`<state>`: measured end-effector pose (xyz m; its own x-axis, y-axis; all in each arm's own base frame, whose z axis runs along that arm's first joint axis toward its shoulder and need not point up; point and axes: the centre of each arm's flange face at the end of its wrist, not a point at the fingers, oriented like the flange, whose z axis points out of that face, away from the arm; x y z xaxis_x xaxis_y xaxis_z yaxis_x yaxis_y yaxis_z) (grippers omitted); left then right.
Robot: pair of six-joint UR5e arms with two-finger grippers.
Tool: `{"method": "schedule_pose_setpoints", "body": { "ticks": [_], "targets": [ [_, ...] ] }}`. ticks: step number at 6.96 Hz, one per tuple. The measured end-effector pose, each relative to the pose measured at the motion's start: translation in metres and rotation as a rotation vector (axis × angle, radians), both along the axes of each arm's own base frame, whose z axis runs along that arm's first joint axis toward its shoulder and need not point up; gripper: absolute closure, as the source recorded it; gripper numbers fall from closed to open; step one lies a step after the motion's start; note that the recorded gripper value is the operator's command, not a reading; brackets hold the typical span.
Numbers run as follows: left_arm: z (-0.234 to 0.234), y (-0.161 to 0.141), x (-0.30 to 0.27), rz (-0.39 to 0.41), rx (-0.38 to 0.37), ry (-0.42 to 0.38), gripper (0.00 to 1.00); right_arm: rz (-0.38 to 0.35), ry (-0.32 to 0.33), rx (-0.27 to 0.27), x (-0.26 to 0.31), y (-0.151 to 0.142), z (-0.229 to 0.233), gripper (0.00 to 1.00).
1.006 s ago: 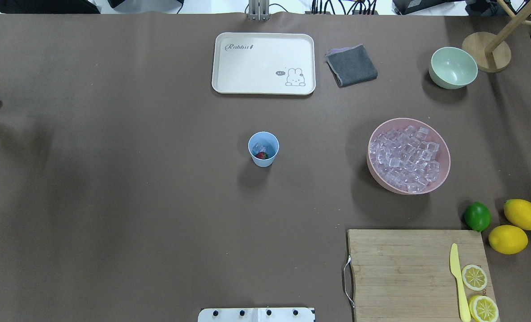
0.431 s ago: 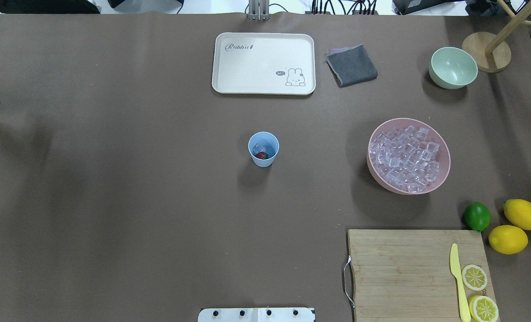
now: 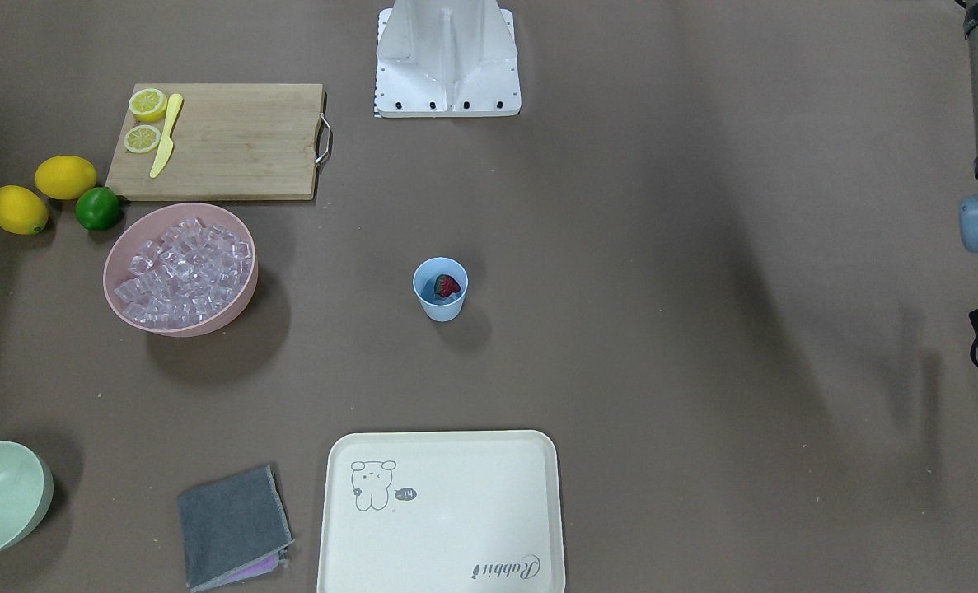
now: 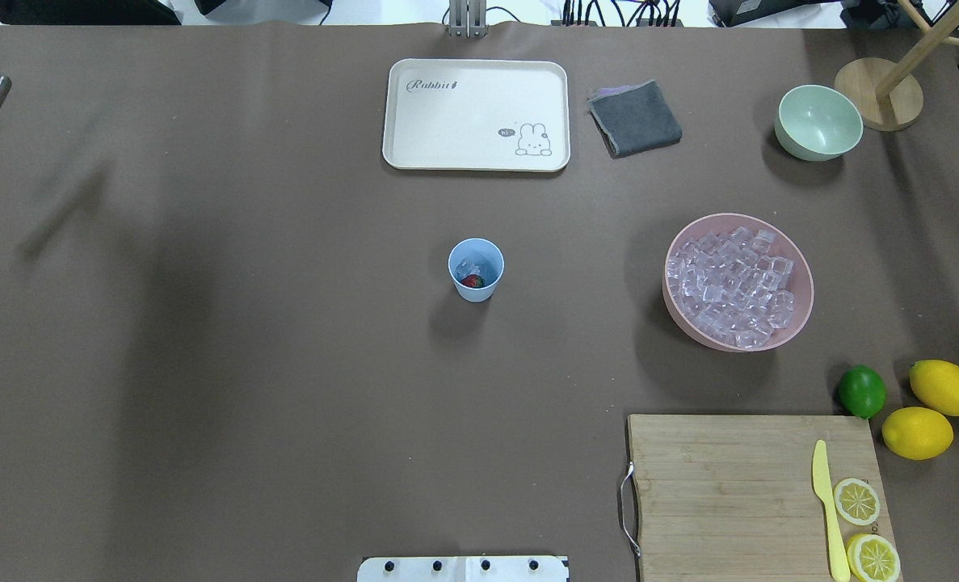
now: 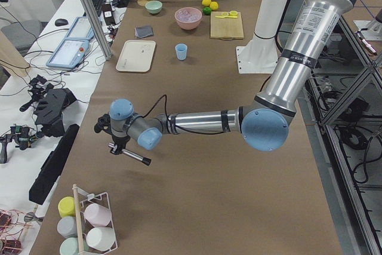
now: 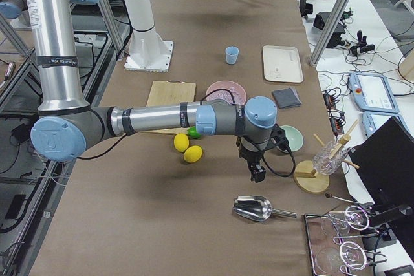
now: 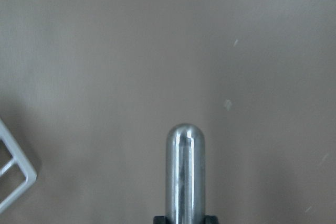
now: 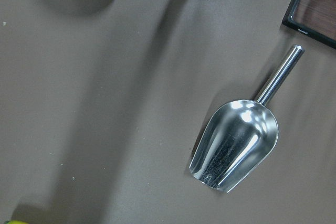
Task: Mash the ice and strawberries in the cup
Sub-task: 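Grasp the upright metal muddler stick with the left gripper, then carry the muddler with the left gripper over the light-blue cup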
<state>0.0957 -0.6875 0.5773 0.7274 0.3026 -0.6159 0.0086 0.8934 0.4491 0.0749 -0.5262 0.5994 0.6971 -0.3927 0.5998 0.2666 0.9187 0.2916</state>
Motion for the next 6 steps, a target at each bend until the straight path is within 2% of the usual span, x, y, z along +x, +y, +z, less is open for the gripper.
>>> {"method": "schedule_pose_setpoints", "body": {
  "ticks": [2, 3, 4, 6],
  "targets": [
    [-0.106, -0.023, 0.016, -0.041, 0.076, 0.076, 1.0, 0.0, -0.011, -0.012, -0.001, 0.0, 0.003, 0.01],
    [-0.156, -0.019, 0.037, -0.052, 0.102, 0.131, 1.0, 0.001, -0.011, -0.019, -0.001, -0.001, 0.005, 0.01],
    [-0.2, -0.008, 0.062, -0.051, 0.132, 0.193, 1.0, 0.004, -0.01, -0.029, -0.001, -0.002, 0.008, 0.01],
    [-0.278, 0.025, 0.092, -0.034, 0.252, 0.325, 1.0, 0.011, 0.0, -0.045, 0.001, -0.001, 0.014, 0.01]
  ]
}}
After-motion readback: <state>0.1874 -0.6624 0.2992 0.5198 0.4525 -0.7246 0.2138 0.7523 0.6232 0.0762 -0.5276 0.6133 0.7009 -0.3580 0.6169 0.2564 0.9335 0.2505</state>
